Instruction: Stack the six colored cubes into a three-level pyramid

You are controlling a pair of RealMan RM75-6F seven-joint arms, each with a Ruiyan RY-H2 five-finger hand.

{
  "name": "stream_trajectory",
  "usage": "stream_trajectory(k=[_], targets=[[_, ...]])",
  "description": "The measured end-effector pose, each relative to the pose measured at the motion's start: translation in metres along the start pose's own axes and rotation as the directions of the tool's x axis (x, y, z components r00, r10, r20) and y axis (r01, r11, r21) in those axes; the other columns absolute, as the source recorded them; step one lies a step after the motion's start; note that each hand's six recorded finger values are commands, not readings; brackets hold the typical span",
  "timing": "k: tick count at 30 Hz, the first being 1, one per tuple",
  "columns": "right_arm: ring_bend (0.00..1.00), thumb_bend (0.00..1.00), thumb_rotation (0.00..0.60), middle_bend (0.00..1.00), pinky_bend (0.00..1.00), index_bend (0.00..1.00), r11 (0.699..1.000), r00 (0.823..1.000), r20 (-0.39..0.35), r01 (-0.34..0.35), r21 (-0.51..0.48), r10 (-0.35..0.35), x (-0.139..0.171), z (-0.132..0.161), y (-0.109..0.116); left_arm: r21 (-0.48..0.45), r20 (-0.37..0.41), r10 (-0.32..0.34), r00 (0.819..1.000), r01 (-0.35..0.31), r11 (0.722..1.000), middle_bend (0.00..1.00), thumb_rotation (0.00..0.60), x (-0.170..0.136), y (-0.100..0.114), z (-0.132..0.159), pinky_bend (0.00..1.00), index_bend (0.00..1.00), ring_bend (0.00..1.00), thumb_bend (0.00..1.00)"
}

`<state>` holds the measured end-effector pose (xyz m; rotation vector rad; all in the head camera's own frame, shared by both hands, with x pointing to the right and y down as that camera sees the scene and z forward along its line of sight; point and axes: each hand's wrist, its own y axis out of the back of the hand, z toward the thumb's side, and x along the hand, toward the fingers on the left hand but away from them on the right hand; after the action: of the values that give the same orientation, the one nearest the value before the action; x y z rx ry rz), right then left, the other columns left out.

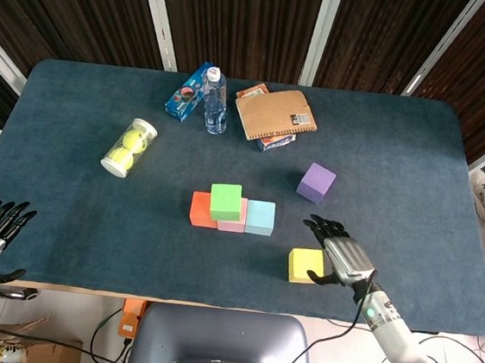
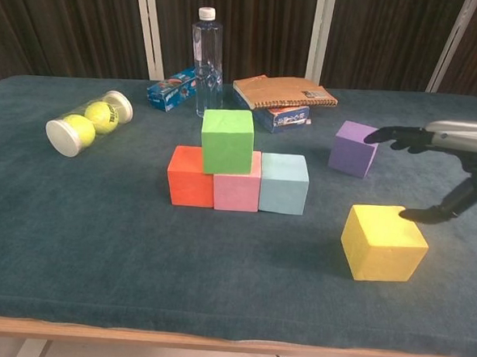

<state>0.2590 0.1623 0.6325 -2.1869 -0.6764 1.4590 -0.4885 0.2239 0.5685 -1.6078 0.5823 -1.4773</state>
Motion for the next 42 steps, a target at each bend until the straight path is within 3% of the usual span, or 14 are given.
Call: stream_trajectory(k=[9, 20, 21, 25, 27, 35, 42], targets=[[0.0, 0.21, 0.6, 0.0, 0.0, 0.0, 0.999, 0.998, 0.039, -0.04, -0.029, 0.041, 0.011, -0.033, -0.016, 0.001, -0.006, 0.003, 1.0, -0.003, 1.0, 0.02, 0.506, -0.002, 0.0, 0.0, 0.07, 0.09, 0.0, 0.06], [0.0, 0.21, 0.6, 0.0, 0.0, 0.01, 0.995, 0.995, 0.041, -0.092, -0.043, 0.093, -0.002, -0.037, -0.036, 0.002, -0.006, 0.0, 1.0, 0.0, 1.0, 0.02, 0.508, -0.002, -0.001, 0.0, 0.07, 0.09, 0.0, 0.06], [0.0, 0.21, 0.6, 0.0, 0.0, 0.03, 0.995, 0.995, 0.044, -0.089, -0.047, 0.091, -0.003, -0.037, -0.036, 0.002, -0.008, 0.0, 1.0, 0.0, 1.0, 0.02, 0.507, -0.002, -0.001, -0.001, 0.07, 0.09, 0.0, 0.06], [0.0, 0.21, 0.6, 0.0, 0.0, 0.29, 0.995, 0.994, 0.07, -0.078, -0.061, 0.083, -0.006, -0.043, -0.038, -0.001, -0.009, -0.002, 1.0, 0.002, 1.0, 0.02, 0.506, -0.003, -0.002, -0.002, 0.07, 0.09, 0.0, 0.06], [0.0, 0.21, 0.6, 0.0, 0.0, 0.37, 0.995, 0.993, 0.083, -0.077, -0.063, 0.082, -0.008, -0.046, -0.04, -0.001, -0.007, -0.004, 1.0, 0.004, 1.0, 0.02, 0.508, -0.003, -0.003, -0.002, 0.07, 0.09, 0.0, 0.06], [0.01, 0.27, 0.6, 0.03, 0.0, 0.49, 0.996, 0.995, 0.094, -0.039, -0.08, 0.047, -0.015, -0.048, -0.039, 0.0, -0.005, 0.001, 1.0, -0.001, 1.0, 0.02, 0.505, -0.002, -0.001, -0.001, 0.07, 0.09, 0.0, 0.06], [0.01, 0.27, 0.6, 0.03, 0.0, 0.49, 0.996, 0.998, 0.055, 0.015, -0.092, -0.01, -0.006, -0.041, -0.015, -0.004, -0.011, -0.002, 1.0, 0.002, 1.0, 0.02, 0.507, -0.002, -0.002, -0.003, 0.07, 0.09, 0.0, 0.06]])
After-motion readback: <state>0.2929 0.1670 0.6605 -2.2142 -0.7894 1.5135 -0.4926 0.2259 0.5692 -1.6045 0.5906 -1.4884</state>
